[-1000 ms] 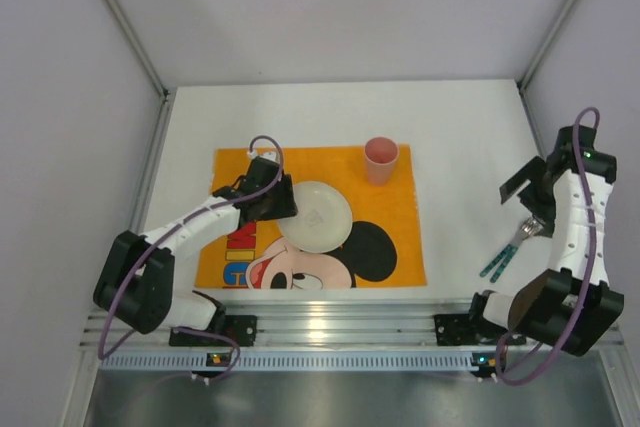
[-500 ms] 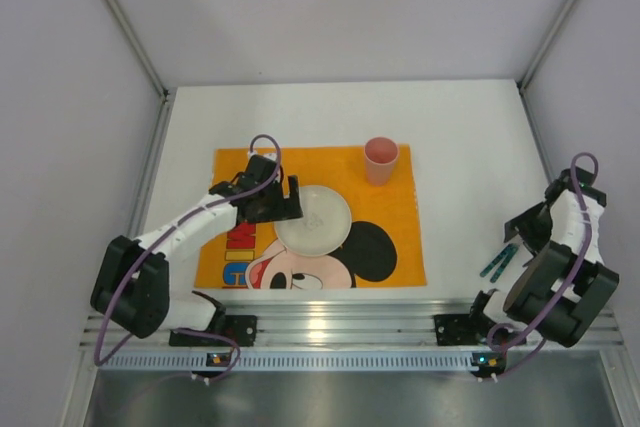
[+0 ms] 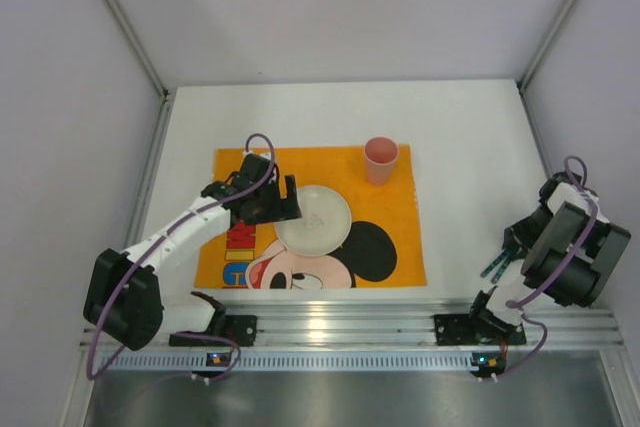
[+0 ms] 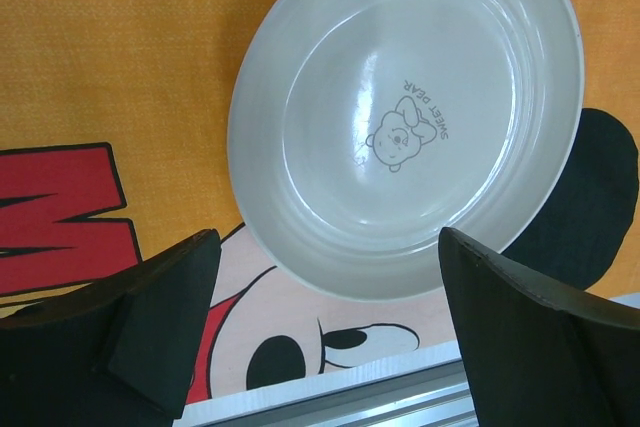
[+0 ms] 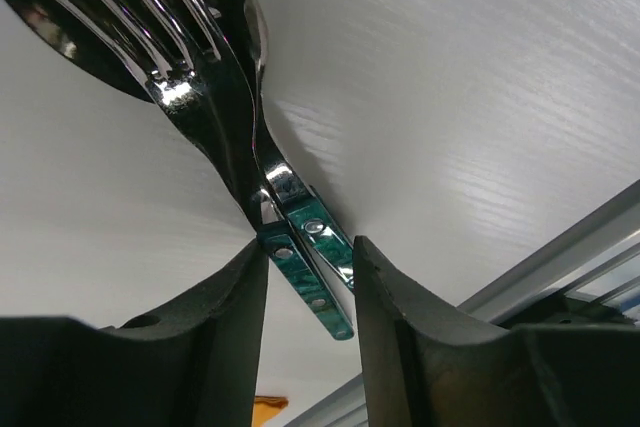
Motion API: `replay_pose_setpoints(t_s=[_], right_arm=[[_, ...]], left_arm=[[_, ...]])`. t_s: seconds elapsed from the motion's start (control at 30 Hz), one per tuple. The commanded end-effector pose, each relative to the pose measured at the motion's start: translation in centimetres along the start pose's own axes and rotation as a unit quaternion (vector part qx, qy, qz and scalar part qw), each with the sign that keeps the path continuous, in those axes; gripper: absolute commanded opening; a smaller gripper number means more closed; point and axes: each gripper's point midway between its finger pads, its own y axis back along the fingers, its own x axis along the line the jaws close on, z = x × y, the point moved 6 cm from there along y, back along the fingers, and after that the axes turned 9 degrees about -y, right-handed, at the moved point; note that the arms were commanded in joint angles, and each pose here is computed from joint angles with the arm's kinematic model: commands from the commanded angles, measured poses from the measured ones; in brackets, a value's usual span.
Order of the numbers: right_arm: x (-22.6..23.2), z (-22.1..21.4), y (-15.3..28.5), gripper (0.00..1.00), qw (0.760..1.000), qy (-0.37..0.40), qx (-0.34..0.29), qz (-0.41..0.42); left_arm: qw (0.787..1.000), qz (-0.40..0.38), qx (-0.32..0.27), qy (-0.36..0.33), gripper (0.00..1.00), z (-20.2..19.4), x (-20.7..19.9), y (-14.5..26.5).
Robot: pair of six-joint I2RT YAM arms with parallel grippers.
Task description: Set the dinner table for one person
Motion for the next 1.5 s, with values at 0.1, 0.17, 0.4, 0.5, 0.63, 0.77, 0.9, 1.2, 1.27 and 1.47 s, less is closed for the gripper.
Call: replay_pose_setpoints(t_s=[0.1, 0.17, 0.4, 0.5, 0.63, 0.77, 0.9, 1.2, 1.27, 1.47], right_arm=[[1.7, 1.5, -2.2, 0.22, 1.000, -0.006, -0.010, -0.001], [3.0, 1.3, -2.6, 0.09, 1.000, 0.015, -0.008, -0.002], [11.8, -2.7, -0.7, 0.00, 0.988, 0.150, -0.035, 0.016], [15.6, -4.9, 0.9, 0.00, 0.977, 0.206, -0.040, 0.043], [19.1, -7.7, 1.9, 0.00, 0.959, 0.278, -0.052, 0.031], [19.9, -7.8, 1.8, 0.00, 0.953, 0.297, -0.059, 0.015], [19.8, -7.5, 1.7, 0.65, 0.947, 0.316, -0.064, -0.008], [19.5, -8.9, 6.2, 0.72, 0.948, 0.306, -0.066, 0.061], [19.8, -9.6, 6.5, 0.72, 0.948, 0.306, -0.054, 0.077], [21.0, -11.2, 6.9, 0.70, 0.945, 0.303, -0.043, 0.112]], left_arm=[[0.999, 0.013, -0.029, 0.003, 0.95, 1.5, 0.0, 1.4], [0.999, 0.018, -0.030, 0.006, 0.95, 1.5, 0.1, 1.4], [0.999, 0.025, -0.037, 0.024, 0.95, 2.0, -0.1, 1.1], [0.998, 0.028, -0.043, 0.031, 0.94, 2.6, -0.2, 1.2], [0.997, 0.028, -0.057, 0.044, 0.95, 3.1, -0.3, 1.3], [0.996, 0.026, -0.061, 0.054, 0.95, 3.0, -0.4, 1.2], [0.996, 0.025, -0.071, 0.056, 0.95, 3.0, -0.3, 1.3], [0.996, 0.015, -0.077, 0.051, 0.95, 3.4, -0.6, 1.3], [0.996, 0.014, -0.075, 0.049, 0.95, 3.5, -0.7, 1.3], [0.996, 0.018, -0.076, 0.036, 0.94, 3.5, -0.5, 1.9]])
